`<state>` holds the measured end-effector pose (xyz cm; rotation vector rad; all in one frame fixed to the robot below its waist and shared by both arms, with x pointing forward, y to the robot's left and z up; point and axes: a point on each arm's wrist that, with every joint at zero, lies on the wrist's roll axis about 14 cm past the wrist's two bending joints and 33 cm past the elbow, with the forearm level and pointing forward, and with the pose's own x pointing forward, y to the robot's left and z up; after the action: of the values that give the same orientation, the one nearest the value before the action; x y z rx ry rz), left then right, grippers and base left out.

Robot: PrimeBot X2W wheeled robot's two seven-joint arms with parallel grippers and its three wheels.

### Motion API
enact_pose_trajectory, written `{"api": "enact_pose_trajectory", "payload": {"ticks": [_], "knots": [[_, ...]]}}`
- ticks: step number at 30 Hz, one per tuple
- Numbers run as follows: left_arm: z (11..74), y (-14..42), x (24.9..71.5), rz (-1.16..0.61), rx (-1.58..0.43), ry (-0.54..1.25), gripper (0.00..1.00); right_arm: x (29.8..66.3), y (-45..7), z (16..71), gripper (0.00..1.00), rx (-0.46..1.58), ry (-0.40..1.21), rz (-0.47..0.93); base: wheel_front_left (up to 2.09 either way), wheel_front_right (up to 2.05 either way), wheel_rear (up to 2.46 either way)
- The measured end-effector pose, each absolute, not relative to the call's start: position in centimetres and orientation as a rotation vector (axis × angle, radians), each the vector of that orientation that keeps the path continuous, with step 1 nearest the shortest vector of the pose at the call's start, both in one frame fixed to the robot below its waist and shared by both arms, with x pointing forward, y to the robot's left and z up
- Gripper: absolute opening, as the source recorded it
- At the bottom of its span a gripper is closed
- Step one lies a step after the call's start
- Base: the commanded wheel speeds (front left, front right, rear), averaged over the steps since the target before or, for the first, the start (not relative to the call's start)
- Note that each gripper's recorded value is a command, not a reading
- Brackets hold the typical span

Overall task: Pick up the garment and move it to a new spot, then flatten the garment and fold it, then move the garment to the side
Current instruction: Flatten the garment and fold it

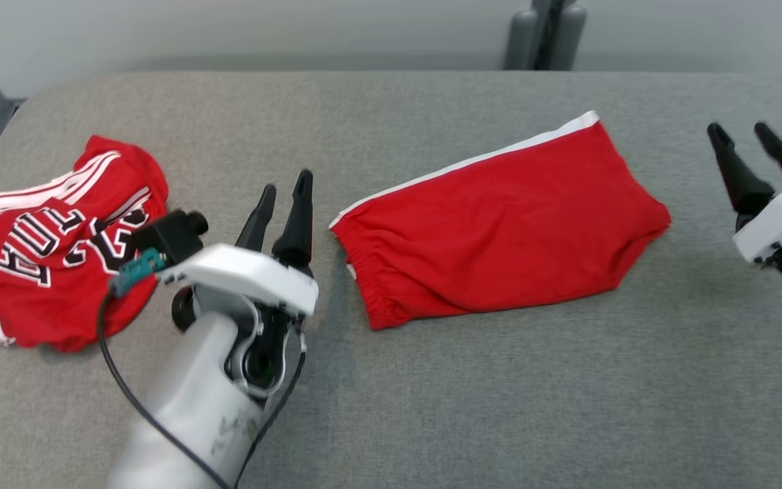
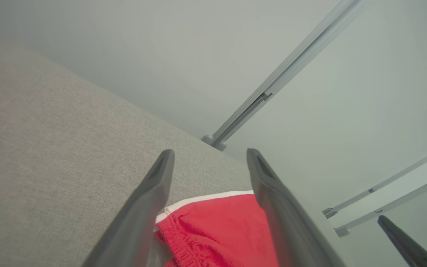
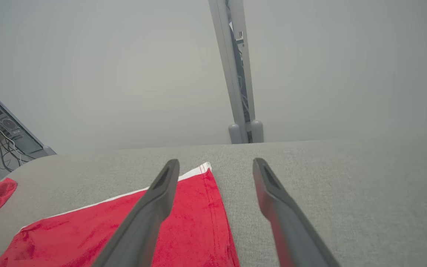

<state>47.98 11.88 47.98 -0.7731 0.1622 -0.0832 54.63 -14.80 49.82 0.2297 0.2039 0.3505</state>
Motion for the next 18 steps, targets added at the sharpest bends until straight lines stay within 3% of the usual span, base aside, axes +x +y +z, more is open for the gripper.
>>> {"api": "enact_pose_trajectory", "payload": {"ticks": [3,7,18], "knots": [[48.3,11.6,46.3,-0.091,-0.658,0.12,1.0,54.2,-16.3,53.0,1.0,0.155,0.092,0.338,0.0,0.0,0.0],[48.5,10.8,43.6,-0.119,-0.496,0.077,1.0,51.1,-16.4,52.3,1.0,0.14,0.062,0.327,0.0,0.0,0.0],[47.6,12.3,37.5,-0.043,-0.443,0.063,1.0,45.9,-17.0,49.5,1.0,0.245,0.063,0.221,0.0,0.0,0.0]]}}
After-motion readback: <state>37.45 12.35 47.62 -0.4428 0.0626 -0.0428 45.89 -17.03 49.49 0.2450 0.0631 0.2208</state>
